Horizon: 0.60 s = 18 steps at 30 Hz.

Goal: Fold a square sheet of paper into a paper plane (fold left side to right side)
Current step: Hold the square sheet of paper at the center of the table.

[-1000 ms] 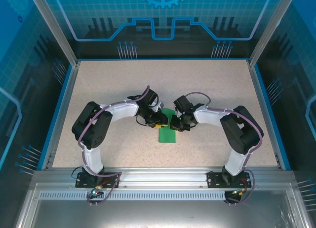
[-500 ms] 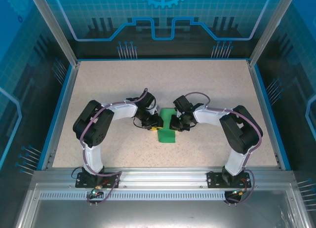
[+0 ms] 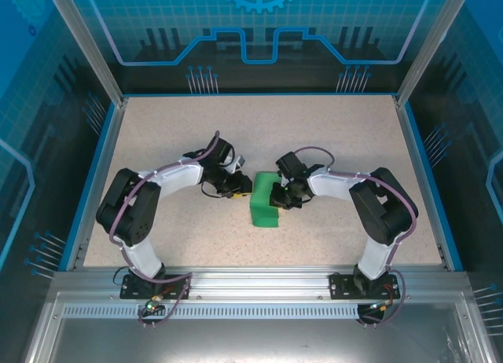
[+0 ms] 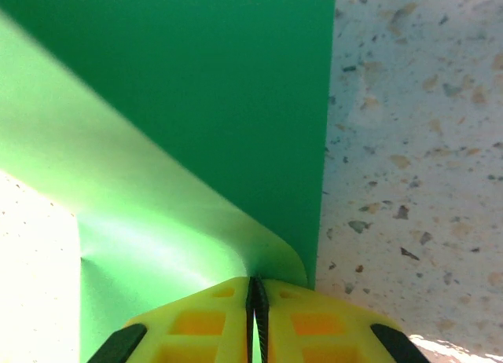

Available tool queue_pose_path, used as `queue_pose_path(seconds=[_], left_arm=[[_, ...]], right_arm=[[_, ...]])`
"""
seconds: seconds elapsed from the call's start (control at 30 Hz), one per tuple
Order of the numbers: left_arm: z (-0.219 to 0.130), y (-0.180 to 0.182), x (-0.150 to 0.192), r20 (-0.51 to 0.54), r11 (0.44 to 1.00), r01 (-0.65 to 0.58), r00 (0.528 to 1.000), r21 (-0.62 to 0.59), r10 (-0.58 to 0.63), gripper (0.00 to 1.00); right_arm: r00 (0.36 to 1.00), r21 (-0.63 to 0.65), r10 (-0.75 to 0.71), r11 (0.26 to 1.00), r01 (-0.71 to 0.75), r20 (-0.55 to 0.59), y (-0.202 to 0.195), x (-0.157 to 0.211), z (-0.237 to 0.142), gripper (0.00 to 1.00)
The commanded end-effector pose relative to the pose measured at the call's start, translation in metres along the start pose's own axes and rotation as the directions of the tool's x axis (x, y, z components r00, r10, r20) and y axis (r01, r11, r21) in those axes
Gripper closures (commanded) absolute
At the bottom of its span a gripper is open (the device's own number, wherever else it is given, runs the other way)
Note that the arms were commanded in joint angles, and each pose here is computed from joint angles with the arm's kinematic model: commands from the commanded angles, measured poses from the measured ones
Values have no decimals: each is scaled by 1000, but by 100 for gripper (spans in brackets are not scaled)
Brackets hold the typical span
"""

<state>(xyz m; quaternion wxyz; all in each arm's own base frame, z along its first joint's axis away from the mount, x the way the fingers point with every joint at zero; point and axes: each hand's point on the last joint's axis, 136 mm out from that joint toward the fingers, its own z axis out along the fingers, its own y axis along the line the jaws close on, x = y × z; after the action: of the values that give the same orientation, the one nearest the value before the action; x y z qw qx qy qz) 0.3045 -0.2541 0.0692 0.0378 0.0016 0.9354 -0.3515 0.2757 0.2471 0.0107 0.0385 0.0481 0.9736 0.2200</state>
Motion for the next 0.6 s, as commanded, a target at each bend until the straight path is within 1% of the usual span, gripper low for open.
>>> queue_pose_path(seconds=[0.0,0.13,0.27,0.43,0.57], left_arm=[[10,-24,13,-43,996,-38,998,76,41,69],[33,-25,18,-73,997,-32,997,65,37,69],[51,-12,20,-86,1000,-4,996,26,6,70],[61,2,25,-99,1000,28,995,0,-28,70],[63,13,33,-112,999,39,993,-34,-43,71]], right_arm=[[997,63,10,998,-5,-75,-16,19,13,87],[997,60,9,998,-4,-76,-15,19,13,87],[997,56,8,998,-4,-73,-14,19,12,87],[997,48,6,999,-2,-71,-12,19,12,87],[999,9,-3,1000,4,-47,-5,15,9,87]])
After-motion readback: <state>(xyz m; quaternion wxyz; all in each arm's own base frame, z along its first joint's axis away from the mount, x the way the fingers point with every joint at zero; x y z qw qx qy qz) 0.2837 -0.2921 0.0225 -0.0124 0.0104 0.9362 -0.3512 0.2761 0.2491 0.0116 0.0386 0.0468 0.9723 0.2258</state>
